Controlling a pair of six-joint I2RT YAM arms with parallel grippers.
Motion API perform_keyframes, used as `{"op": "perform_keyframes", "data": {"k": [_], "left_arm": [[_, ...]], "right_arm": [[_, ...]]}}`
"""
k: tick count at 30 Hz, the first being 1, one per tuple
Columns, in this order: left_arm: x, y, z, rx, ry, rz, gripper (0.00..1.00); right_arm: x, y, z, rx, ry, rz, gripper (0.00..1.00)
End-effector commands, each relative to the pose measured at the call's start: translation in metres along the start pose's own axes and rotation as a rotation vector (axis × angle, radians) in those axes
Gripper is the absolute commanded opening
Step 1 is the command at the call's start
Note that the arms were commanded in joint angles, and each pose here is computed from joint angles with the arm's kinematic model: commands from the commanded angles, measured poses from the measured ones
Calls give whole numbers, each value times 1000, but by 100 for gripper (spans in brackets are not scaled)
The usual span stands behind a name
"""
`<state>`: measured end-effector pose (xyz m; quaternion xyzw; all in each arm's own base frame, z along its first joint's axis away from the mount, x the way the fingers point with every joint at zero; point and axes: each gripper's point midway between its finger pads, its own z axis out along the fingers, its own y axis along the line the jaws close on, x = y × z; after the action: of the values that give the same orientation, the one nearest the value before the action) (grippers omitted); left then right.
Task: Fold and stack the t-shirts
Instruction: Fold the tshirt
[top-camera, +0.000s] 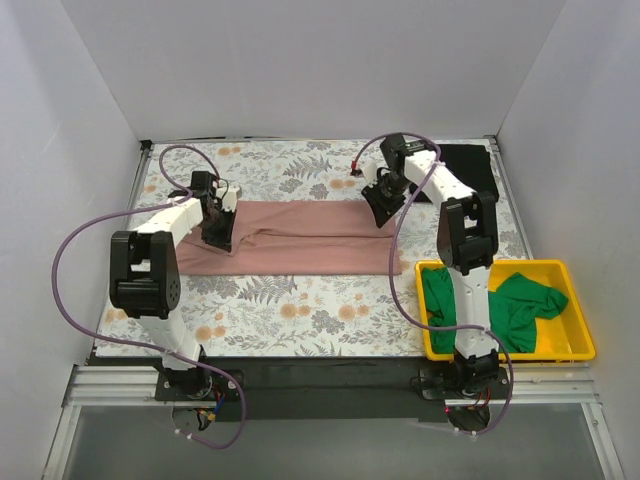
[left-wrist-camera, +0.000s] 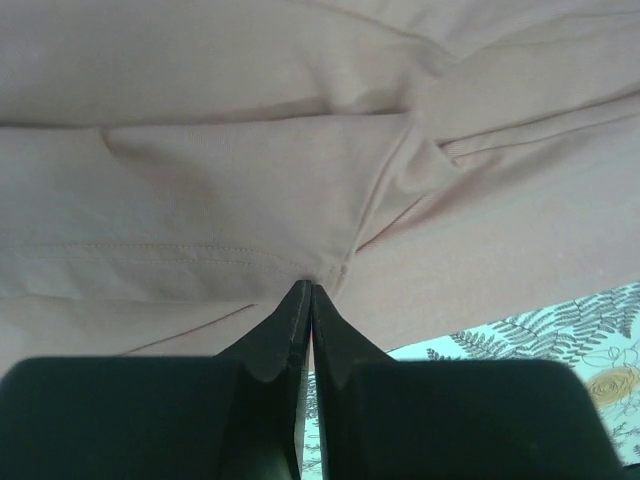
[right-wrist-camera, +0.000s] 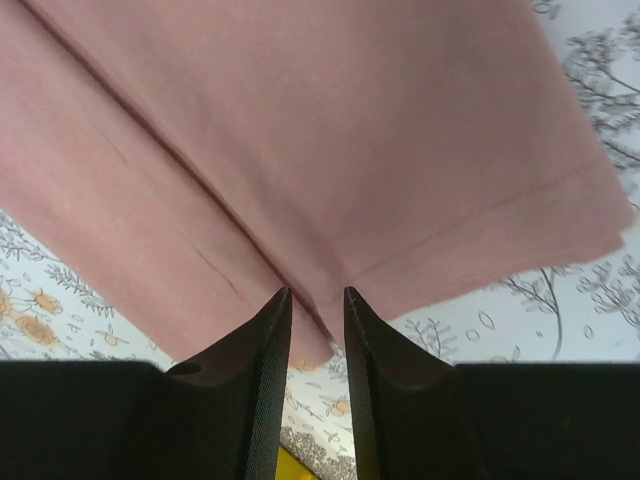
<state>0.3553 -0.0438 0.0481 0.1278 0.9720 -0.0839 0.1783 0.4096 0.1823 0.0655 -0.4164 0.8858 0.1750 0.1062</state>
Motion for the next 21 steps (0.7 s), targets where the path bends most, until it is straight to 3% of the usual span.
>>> {"op": "perform_keyframes", "data": {"k": [1, 11, 14, 17, 18, 19, 21], "left_arm": [[4, 9, 4, -64, 5, -74, 1], [23, 50, 45, -223, 112, -68, 0], [-3, 73, 56, -259, 84, -42, 0], [-44, 79, 77, -203, 51, -11, 0], [-54, 73, 92, -152, 50, -13, 0], [-96, 54, 83, -105, -13, -7, 0], [-133, 28, 78, -56, -68, 13, 0]], "right_arm": [[-1, 3, 20, 6, 41, -13, 33], [51, 22, 49, 2, 184, -50, 29], [79, 60, 52, -62, 216, -62, 29], [108, 128, 60, -195, 244, -100, 29], [113, 169, 64, -288, 244, -145, 29], [125, 193, 60, -334, 250, -167, 29], [124, 246, 50, -463, 211, -243, 31]]}}
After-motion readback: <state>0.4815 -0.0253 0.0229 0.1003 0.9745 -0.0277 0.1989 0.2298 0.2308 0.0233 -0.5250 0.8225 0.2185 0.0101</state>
